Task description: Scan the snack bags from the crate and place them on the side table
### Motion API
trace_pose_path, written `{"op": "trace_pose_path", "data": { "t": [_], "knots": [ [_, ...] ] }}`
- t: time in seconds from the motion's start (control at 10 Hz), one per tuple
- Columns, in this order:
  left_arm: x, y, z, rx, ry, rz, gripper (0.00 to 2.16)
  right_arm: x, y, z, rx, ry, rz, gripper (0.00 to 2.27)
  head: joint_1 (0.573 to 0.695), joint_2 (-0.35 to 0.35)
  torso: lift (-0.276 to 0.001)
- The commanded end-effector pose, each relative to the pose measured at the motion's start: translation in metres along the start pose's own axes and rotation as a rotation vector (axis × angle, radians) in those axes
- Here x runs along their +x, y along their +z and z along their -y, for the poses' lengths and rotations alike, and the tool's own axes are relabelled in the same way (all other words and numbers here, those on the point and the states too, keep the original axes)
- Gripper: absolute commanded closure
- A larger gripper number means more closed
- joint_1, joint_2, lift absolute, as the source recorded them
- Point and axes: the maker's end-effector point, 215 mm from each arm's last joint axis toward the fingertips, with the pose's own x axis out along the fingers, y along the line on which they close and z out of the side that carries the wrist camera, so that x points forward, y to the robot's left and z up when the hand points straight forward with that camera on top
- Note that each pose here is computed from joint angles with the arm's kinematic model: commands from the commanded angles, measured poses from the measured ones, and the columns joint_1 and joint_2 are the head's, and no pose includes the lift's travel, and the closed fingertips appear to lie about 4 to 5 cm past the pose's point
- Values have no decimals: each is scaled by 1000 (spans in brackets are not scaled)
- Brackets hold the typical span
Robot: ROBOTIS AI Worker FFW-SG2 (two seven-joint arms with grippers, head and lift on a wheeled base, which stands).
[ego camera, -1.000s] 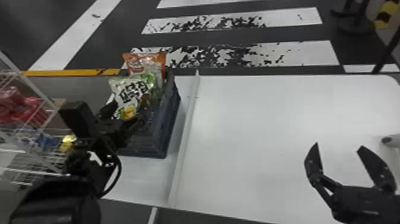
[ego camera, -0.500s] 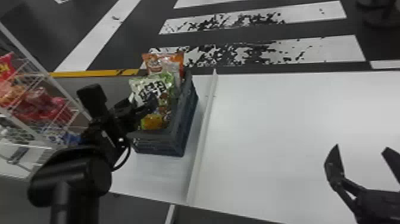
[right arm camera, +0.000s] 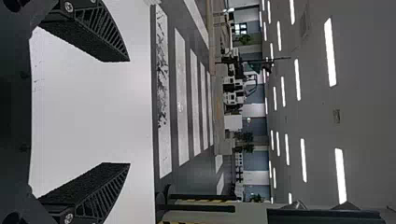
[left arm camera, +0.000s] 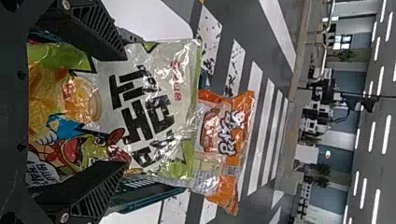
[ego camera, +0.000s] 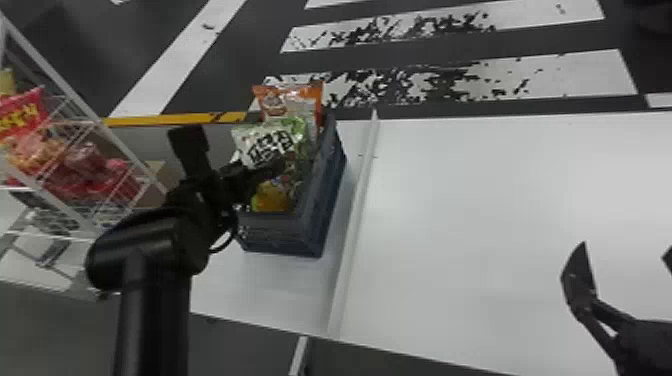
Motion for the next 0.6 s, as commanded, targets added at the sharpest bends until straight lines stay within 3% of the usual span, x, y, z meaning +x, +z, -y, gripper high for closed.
{"op": "trace_pose_path", "data": {
  "t": [0.0, 0.4, 0.5],
  "knots": [
    [13, -5, 3, 7, -12, -31, 80, 0, 1, 0, -1, 1, 1, 87, 695, 304, -81],
    [50, -21, 11, -19, -28, -116, 80, 3, -3, 2, -15, 5, -16, 87, 695, 286, -81],
    [55, -31, 19, -19, -64, -169, 235, 4, -1, 2, -17, 6, -15, 87, 695, 281, -81]
  ]
}}
